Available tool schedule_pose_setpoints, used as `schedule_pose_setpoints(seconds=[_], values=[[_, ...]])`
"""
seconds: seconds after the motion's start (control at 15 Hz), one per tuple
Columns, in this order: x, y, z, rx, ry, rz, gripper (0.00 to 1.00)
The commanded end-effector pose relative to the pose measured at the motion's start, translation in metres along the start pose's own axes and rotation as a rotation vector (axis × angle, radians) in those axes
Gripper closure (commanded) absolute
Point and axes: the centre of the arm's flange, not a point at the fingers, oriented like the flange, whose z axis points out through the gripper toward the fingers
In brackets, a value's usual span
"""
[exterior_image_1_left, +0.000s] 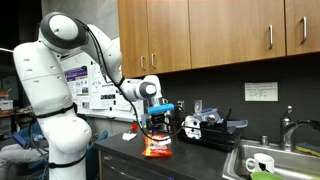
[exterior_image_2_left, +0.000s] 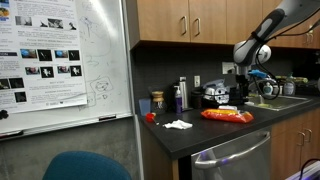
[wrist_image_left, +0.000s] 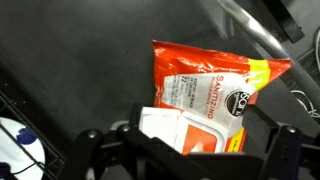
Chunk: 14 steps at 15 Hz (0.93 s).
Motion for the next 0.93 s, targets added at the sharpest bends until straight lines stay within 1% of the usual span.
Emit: schedule_pose_setpoints(seconds=[0.0,0.27,0.4,0.6,0.87], values=[[-0.004,-0.034,-0.003,0.015,0.05,0.135,0.0],[-0.012,-0.064,-0.005,0.055,0.115,0.292,0.0],[-0.012,-0.074,-0.01,0.059,0.131,0.368,0.0],[-0.005,-0.088,-0.025,0.015,0.147,0.469,0.0],[0.028,-0.1,-0.043,-0.07,0.167,0.539,0.0]])
